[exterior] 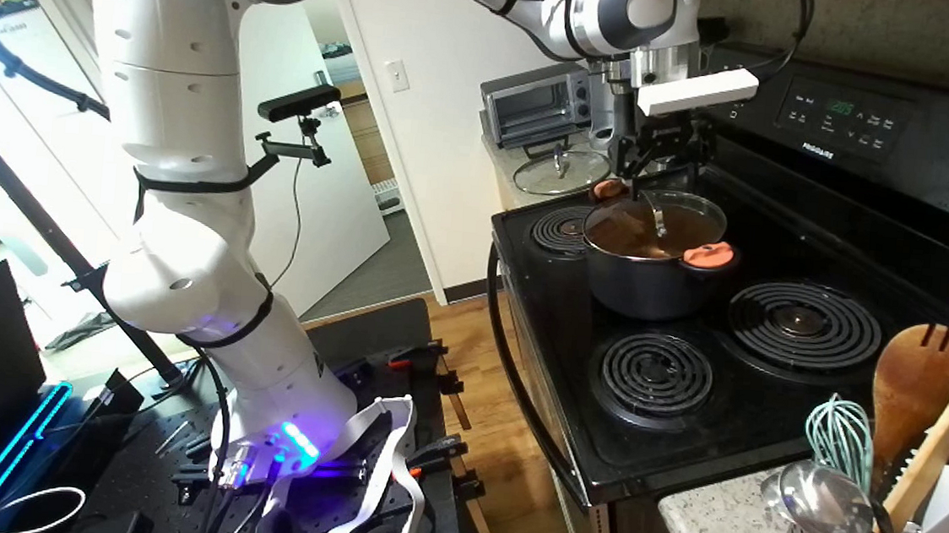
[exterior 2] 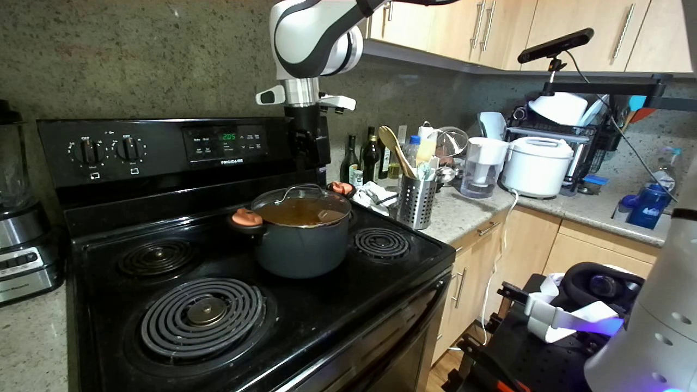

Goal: Remove the glass lid from the pot on the stove

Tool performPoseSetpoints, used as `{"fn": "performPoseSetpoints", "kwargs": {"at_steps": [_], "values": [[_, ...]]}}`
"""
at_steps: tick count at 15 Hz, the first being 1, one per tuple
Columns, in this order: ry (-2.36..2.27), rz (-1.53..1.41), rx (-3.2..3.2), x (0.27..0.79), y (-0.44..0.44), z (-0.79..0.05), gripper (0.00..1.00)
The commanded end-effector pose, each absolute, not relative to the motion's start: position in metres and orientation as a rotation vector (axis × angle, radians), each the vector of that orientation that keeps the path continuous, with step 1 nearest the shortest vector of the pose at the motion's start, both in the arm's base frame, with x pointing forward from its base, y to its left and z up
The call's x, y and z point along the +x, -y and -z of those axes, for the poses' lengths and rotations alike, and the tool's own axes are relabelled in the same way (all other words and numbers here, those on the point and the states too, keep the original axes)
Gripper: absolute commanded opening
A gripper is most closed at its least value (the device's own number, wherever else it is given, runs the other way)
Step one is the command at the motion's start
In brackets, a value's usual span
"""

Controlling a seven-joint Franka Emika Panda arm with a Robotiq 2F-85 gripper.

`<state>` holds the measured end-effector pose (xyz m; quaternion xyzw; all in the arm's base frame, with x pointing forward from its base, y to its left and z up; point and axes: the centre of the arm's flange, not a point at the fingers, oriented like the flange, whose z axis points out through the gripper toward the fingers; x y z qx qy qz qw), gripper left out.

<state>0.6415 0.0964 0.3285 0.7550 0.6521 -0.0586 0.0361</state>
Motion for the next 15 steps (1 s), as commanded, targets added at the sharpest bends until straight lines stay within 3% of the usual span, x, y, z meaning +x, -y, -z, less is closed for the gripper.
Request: {"fn": "performPoseSetpoints", "kwargs": {"at_steps": [1, 15], "values": [[-1.993, 0.147, 2.248, 0.641, -0.097, -0.329, 1.0], [-2.044, 0.197, 2.263, 0.623, -0.122, -0.321, 1.0]]}}
